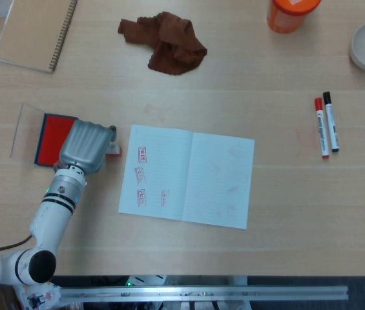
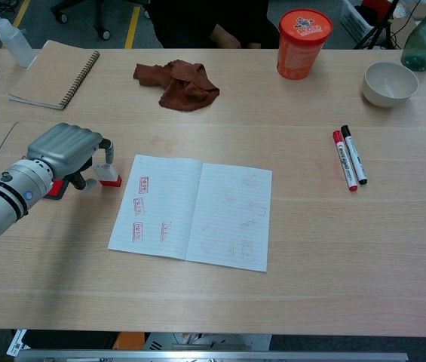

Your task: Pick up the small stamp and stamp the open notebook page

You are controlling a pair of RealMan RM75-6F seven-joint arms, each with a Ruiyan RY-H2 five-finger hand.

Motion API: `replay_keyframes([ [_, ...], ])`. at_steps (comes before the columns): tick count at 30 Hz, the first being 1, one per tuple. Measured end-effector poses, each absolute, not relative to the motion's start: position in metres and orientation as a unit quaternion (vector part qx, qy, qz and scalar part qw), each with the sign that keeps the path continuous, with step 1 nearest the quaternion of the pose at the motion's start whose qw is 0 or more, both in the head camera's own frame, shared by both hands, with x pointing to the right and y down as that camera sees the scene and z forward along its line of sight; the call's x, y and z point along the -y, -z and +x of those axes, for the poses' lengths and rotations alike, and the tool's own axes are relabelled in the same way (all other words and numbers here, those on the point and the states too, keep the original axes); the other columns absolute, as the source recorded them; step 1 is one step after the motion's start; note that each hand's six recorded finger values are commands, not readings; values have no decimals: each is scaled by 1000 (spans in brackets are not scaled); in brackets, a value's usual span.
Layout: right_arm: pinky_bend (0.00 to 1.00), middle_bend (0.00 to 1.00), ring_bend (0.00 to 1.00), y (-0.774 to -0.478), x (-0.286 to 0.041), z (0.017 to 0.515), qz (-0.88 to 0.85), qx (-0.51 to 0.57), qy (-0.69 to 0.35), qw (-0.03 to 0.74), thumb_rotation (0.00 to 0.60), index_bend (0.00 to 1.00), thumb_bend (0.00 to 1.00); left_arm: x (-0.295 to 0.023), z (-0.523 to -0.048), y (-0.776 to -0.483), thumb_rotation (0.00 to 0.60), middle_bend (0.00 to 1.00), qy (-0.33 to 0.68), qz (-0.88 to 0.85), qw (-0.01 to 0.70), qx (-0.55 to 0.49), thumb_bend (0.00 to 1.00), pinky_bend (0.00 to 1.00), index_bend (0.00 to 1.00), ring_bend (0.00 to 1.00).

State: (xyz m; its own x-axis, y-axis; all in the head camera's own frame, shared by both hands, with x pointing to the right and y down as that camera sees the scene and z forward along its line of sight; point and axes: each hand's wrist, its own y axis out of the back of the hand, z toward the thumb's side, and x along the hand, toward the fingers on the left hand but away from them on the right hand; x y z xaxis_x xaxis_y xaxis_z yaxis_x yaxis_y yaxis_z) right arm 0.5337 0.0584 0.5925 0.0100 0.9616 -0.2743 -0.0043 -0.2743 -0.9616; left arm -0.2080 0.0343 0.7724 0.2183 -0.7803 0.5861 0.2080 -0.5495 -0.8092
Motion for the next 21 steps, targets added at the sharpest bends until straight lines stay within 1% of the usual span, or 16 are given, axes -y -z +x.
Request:
replay_keyframes([
  [11,308,421,284,-595,-59,537,-567,423,-565,424,600,445,362,-33,-202,-776,600,1000,591,-650,424,-221,246,1000,439,1000],
  [21,308,423,285,-596,-59,539,-567,423,-567,422,600,445,362,-32,-197,-774,600,1000,590,-645,427,-232,246,1000,459,1000],
])
